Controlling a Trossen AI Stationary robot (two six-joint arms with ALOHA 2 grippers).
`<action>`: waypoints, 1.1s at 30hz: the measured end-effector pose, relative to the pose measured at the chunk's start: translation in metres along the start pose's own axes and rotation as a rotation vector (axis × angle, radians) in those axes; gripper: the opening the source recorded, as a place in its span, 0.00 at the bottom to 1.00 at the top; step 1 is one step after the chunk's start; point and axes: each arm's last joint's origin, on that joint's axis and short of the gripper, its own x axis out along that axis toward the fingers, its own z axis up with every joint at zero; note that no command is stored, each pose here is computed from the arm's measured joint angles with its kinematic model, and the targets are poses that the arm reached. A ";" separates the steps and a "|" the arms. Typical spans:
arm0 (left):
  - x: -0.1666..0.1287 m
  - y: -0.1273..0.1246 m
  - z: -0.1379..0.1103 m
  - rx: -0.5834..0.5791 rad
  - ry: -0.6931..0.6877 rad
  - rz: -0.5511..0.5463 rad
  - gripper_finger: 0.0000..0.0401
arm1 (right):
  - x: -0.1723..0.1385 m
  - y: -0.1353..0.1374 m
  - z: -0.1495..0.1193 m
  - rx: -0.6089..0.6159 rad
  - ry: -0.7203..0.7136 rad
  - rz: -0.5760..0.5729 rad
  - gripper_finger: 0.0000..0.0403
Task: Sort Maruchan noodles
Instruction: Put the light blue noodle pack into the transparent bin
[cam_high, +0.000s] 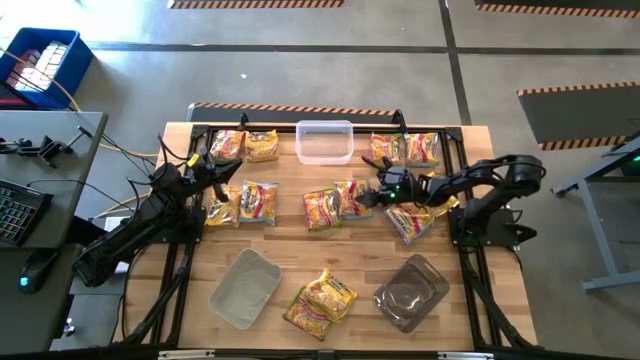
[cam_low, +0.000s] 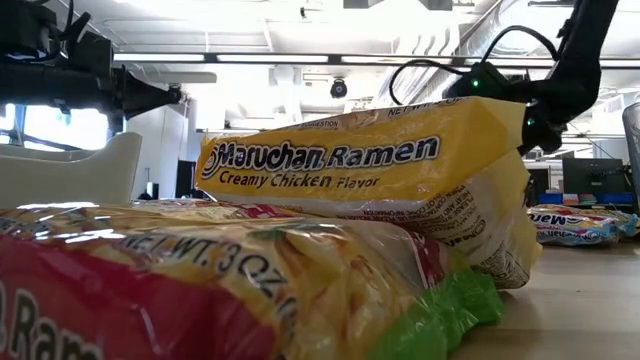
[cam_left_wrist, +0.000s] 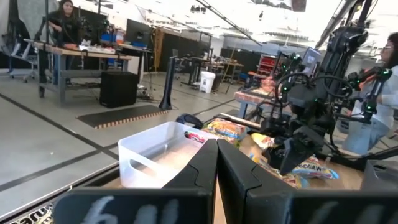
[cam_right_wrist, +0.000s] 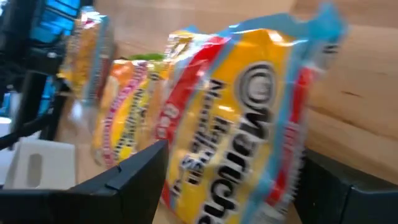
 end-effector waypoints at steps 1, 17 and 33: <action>0.000 0.000 0.000 0.000 -0.001 0.000 0.01 | 0.002 -0.001 0.000 -0.001 -0.002 0.004 0.71; 0.000 -0.001 0.004 0.024 -0.044 -0.008 0.01 | 0.027 0.023 0.009 -0.054 0.026 0.081 0.32; -0.003 -0.005 0.024 0.287 -0.254 -0.013 0.01 | 0.025 0.106 0.064 -0.215 0.058 0.166 0.08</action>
